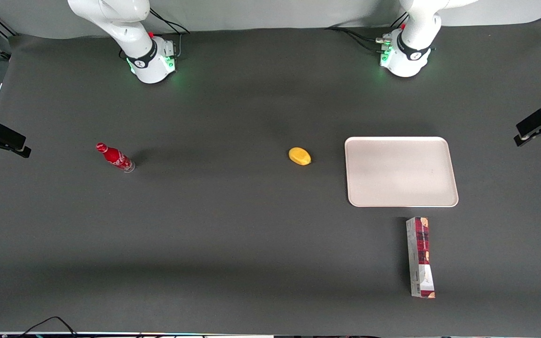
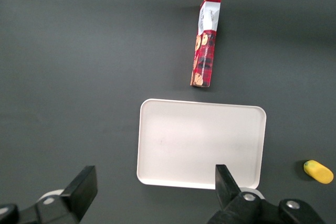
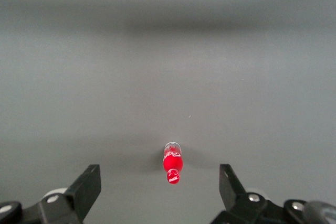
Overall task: Place red cookie box on tray
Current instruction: 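Move the left gripper toward the red-and-white cookie box beside the tray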
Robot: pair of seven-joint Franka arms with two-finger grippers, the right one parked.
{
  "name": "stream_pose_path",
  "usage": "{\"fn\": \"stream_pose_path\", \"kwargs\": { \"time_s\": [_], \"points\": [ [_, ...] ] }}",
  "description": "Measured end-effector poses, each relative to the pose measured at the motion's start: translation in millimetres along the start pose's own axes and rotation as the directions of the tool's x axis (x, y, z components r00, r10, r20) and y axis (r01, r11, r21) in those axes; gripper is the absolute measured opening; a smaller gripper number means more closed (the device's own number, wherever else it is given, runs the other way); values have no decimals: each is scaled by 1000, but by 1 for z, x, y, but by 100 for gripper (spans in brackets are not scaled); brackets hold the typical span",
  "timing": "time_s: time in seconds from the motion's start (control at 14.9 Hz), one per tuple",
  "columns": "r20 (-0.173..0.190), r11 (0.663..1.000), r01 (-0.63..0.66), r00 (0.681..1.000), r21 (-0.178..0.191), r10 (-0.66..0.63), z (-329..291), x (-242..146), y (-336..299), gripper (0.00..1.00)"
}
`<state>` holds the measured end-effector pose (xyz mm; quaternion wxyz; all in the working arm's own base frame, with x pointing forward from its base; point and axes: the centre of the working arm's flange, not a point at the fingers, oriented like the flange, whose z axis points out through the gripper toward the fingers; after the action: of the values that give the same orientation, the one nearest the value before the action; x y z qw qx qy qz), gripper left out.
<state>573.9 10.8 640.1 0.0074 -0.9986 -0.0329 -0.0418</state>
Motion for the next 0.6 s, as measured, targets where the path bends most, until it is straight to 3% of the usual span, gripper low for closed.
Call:
{"fn": "stream_pose_path", "kwargs": {
  "time_s": [0.2, 0.54, 0.6],
  "points": [
    [18, 1000, -19, 1000, -22, 19, 33, 50, 10, 100],
    [116, 997, -52, 992, -49, 57, 157, 123, 37, 100],
    [121, 997, -62, 990, -51, 67, 181, 131, 46, 100]
  ]
}}
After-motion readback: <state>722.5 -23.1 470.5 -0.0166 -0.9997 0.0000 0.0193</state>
